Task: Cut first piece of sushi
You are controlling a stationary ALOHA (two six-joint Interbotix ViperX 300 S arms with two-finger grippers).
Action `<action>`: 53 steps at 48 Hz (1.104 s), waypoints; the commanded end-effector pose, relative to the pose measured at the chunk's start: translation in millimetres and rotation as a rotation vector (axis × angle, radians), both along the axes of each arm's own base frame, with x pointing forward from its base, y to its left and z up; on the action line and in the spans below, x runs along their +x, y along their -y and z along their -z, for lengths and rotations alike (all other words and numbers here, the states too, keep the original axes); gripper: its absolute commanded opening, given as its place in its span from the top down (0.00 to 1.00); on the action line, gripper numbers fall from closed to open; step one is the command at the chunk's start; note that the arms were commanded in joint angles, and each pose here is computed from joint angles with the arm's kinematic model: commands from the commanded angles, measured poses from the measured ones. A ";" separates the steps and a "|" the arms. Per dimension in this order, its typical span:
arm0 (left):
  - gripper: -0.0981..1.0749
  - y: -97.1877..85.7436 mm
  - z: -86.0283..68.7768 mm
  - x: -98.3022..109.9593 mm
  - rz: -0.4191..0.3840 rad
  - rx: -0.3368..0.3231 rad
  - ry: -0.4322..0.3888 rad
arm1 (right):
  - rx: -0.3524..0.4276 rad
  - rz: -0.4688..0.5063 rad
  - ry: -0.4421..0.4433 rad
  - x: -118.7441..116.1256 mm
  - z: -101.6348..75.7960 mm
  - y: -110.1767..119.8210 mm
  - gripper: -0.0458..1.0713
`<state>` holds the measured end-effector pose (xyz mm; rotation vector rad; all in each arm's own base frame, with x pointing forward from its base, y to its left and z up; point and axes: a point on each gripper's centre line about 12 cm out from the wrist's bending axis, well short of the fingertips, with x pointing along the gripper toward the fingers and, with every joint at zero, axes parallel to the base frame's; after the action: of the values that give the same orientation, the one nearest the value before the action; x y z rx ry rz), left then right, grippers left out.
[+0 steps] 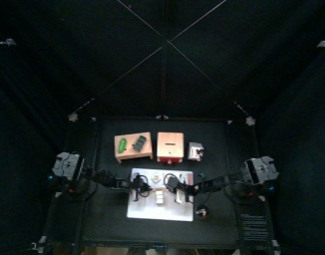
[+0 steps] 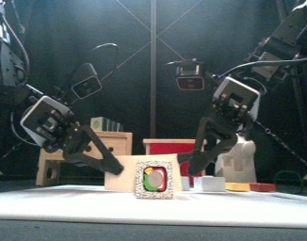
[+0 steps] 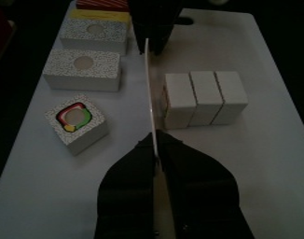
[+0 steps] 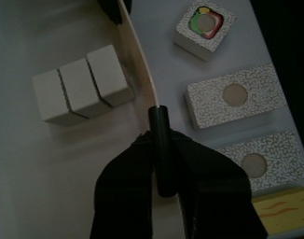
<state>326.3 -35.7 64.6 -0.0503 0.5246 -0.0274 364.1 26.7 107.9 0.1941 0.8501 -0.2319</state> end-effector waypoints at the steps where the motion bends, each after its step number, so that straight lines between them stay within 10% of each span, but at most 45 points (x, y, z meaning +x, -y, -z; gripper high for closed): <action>1: 0.54 -4.9 -3.5 2.2 0.009 0.020 -0.002 | -0.011 0.047 0.026 4.6 -9.8 11.0 0.55; 53: 0.54 -13.5 -37.7 8.7 0.056 0.120 0.106 | 0.006 0.034 0.073 2.7 -26.5 11.1 0.67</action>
<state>329.9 -20.1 91.9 0.0797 0.4595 -0.0467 364.0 20.9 117.2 0.2012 0.8246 -0.2417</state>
